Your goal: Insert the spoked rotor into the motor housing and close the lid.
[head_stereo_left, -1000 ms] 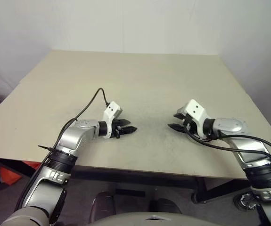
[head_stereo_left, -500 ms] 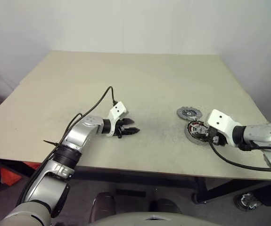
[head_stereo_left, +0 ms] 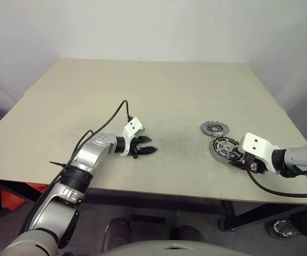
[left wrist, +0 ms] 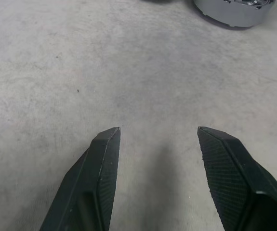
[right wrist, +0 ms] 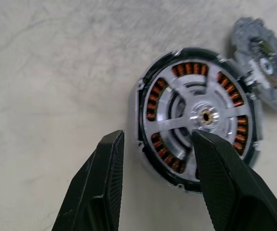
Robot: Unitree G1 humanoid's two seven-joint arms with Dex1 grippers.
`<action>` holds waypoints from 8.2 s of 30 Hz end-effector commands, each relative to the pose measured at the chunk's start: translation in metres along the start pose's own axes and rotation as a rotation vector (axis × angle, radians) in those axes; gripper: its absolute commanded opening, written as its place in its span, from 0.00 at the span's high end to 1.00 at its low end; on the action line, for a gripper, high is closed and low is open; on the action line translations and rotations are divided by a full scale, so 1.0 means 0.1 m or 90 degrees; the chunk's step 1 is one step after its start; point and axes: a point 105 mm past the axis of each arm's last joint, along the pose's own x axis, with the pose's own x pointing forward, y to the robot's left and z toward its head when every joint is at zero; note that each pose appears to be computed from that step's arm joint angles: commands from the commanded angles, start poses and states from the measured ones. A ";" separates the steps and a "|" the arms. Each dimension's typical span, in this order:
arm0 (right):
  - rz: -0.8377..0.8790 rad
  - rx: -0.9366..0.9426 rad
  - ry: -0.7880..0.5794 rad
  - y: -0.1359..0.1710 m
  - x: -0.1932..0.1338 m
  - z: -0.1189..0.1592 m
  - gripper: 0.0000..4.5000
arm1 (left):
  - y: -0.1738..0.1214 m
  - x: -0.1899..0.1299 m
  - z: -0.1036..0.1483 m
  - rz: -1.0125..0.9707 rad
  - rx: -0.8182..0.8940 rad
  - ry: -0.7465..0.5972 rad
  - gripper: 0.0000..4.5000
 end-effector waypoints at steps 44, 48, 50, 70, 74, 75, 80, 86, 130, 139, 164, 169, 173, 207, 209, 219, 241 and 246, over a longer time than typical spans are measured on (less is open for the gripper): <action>-0.055 0.161 -0.214 -0.36 0.34 1.17 0.99 | 0.27 -0.29 0.15 0.107 -0.017 -0.060 0.39; 0.037 0.010 -0.163 0.00 0.29 1.05 0.99 | 0.27 -0.32 0.12 0.113 -0.021 -0.059 0.39; 0.054 -0.039 -0.140 0.08 0.24 0.97 0.91 | 0.27 -0.32 0.11 0.113 -0.022 -0.059 0.39; 0.042 -0.046 -0.038 0.12 0.34 0.47 0.50 | 0.21 -0.25 0.10 0.099 -0.021 -0.054 0.39; 0.042 -0.043 -0.031 0.10 0.37 0.42 0.50 | 0.21 -0.25 0.09 0.100 -0.021 -0.053 0.39; 0.045 -0.042 -0.031 0.11 0.37 0.42 0.50 | 0.21 -0.25 0.09 0.100 -0.021 -0.053 0.39; 0.049 -0.035 -0.025 0.10 0.42 0.38 0.71 | 0.21 -0.25 0.10 0.102 -0.021 -0.054 0.39; 0.034 -0.041 -0.013 0.01 0.43 0.35 1.00 | 0.23 -0.25 0.11 0.104 -0.023 -0.055 0.39; 0.132 0.651 -0.203 0.09 0.96 2.10 1.00 | 0.81 -1.19 0.07 0.324 -0.045 -0.096 0.39; 0.153 0.704 -0.167 0.16 1.26 2.26 1.00 | 0.79 -1.17 0.07 0.329 -0.047 -0.097 0.39; 0.166 0.723 -0.337 -0.23 0.91 2.77 0.41 | 0.68 -0.83 0.14 0.256 -0.041 -0.094 0.39; 0.070 0.700 -0.364 -0.46 0.81 2.36 0.41 | 0.52 -0.59 0.21 0.177 -0.038 -0.100 0.39; 0.006 0.759 -0.338 -0.57 0.73 1.75 0.41 | 0.41 -0.39 0.24 0.126 -0.033 -0.096 0.39; 0.018 1.040 -0.320 -0.30 1.03 1.03 0.01 | 0.40 -0.34 0.25 0.089 -0.018 -0.067 0.39; 0.021 1.055 -0.339 -0.35 1.06 1.05 0.01 | 0.40 -0.34 0.25 0.092 -0.017 -0.066 0.39; 0.049 1.072 -0.406 -0.55 1.15 1.27 0.01 | 0.44 -0.39 0.24 0.105 -0.017 -0.062 0.39; 0.261 0.819 -0.569 -0.44 0.81 2.22 0.01 | 0.48 -0.41 0.16 0.127 -0.024 -0.055 0.39; 0.260 0.799 -0.525 -0.31 0.85 2.22 0.01 | 0.50 -0.40 0.18 0.133 -0.025 -0.056 0.39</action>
